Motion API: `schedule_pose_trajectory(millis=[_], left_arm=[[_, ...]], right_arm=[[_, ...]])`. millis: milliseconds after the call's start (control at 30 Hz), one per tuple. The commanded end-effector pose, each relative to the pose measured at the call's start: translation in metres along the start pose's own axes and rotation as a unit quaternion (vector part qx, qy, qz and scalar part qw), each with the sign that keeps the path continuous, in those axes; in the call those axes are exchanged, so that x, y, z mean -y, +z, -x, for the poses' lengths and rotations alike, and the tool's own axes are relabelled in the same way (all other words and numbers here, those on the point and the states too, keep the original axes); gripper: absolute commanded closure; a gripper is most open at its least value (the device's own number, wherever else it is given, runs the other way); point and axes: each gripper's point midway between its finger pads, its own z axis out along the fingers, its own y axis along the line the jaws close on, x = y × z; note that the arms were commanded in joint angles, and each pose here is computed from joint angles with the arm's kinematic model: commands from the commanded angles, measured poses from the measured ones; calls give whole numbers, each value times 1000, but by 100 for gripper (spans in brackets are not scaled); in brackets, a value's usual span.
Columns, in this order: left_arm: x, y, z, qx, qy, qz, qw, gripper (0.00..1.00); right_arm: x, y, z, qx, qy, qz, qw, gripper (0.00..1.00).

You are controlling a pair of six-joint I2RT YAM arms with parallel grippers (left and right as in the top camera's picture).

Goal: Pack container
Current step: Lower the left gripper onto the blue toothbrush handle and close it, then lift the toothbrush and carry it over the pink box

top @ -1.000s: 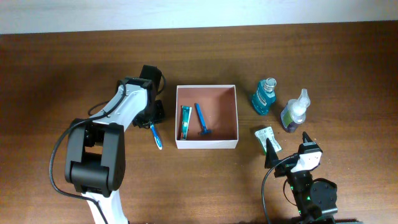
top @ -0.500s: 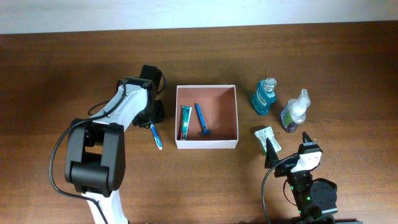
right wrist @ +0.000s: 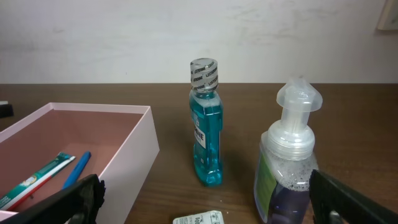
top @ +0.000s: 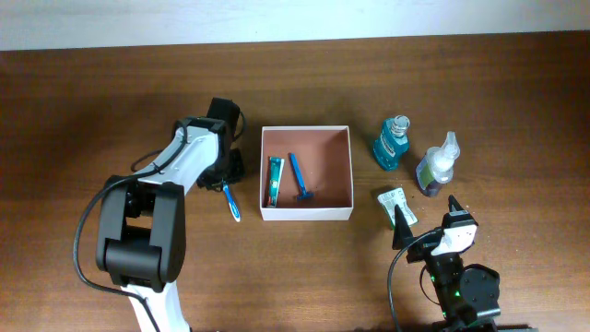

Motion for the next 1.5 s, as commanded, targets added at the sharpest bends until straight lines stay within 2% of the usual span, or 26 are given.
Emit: schedule_pose_trajectory(millis=[0, 133, 167, 233, 400, 467, 600, 867, 1167, 1467], left_arm=[[-8, 10, -7, -8, -5, 15, 1000, 70], [-8, 11, -8, -9, -5, 15, 1000, 70], [-8, 11, -8, -9, -5, 15, 1000, 76], [-8, 11, -8, -9, -5, 15, 1000, 81], [-7, 11, -7, -7, -5, 14, 1000, 84], [-7, 11, -7, -7, -5, 14, 1000, 94], [-7, 11, -7, -7, -5, 14, 1000, 99], [-5, -5, 4, -2, 6, 15, 1000, 99], [-7, -59, 26, 9, 8, 37, 999, 99], [39, -92, 22, 1, 30, -44, 999, 99]], right_arm=[[0, 0, -3, -3, 5, -2, 1000, 2], [0, 0, -3, -3, 5, -2, 1000, 2], [0, 0, -3, -3, 5, -1, 1000, 2], [0, 0, -3, -3, 5, -1, 1000, 2], [0, 0, -3, -3, 5, -1, 1000, 2], [0, 0, -3, -3, 5, -1, 1000, 2], [0, 0, -3, -3, 5, -2, 1000, 2], [0, 0, -3, -3, 5, -1, 1000, 2], [0, 0, -3, -3, 5, -1, 1000, 2], [0, 0, -3, -3, 5, -2, 1000, 2]])
